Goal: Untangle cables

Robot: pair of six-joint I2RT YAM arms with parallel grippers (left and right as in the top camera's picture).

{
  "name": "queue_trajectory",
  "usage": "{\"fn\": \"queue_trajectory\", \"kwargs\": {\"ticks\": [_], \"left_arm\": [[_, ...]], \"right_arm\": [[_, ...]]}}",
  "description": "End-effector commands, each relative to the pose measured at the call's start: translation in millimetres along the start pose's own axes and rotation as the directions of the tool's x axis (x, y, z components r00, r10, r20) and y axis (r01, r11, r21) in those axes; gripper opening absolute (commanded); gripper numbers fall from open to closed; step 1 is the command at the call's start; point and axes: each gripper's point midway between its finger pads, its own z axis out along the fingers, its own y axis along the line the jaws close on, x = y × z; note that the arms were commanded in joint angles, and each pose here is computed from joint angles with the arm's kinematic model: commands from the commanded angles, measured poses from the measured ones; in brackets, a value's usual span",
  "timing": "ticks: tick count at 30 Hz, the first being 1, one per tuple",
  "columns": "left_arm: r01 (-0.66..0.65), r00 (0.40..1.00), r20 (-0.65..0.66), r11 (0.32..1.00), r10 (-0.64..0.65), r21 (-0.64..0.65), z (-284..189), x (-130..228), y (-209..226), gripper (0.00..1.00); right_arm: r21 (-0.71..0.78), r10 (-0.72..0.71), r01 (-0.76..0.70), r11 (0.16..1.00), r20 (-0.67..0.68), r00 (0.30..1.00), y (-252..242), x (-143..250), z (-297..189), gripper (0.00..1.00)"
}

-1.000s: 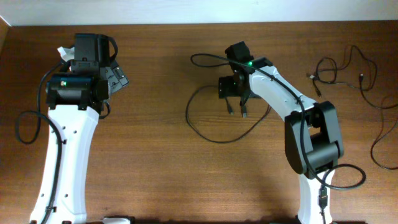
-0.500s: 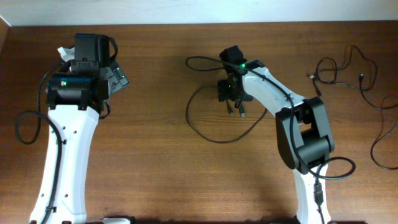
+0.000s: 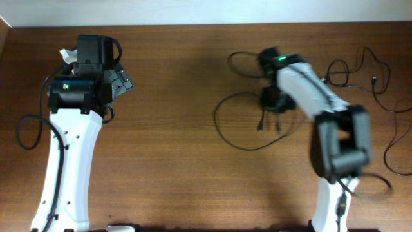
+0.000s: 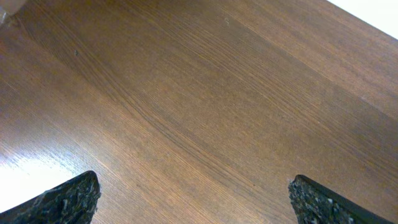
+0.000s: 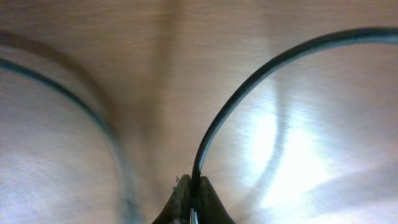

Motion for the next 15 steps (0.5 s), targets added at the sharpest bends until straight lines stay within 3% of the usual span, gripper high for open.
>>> {"fn": "queue_trajectory", "kwargs": {"ticks": [1,6,9,11,12,15], "left_arm": [[-0.012,1.0,0.015,1.0,0.012,-0.008,-2.9,-2.5,3.1,0.99],[-0.012,1.0,0.015,1.0,0.012,-0.008,-2.9,-2.5,3.1,0.99],[-0.011,1.0,0.015,1.0,0.012,-0.008,-2.9,-2.6,3.0,0.99],[-0.012,1.0,0.015,1.0,0.012,-0.008,-2.9,-2.5,3.1,0.99],[-0.012,1.0,0.015,1.0,0.012,-0.008,-2.9,-2.5,3.1,0.99],[-0.012,1.0,0.015,1.0,0.012,-0.008,-2.9,-2.5,3.1,0.99]], "right_arm": [[-0.032,0.006,0.001,1.0,0.202,0.979,-60.5,-0.1,-108.0,0.04],[-0.037,0.134,-0.129,0.991,0.252,0.958,-135.0,43.1,-168.6,0.04],[0.005,0.232,-0.25,0.968,0.354,0.906,-187.0,66.0,-202.6,0.04],[0.075,0.372,-0.479,0.875,0.53,0.762,-257.6,92.8,-243.7,0.04],[0.066,0.429,-0.56,0.826,0.571,0.7,-275.6,102.4,-253.3,0.04],[-0.039,0.594,-0.795,0.605,0.688,0.418,-333.4,138.2,-284.1,0.04]]}}
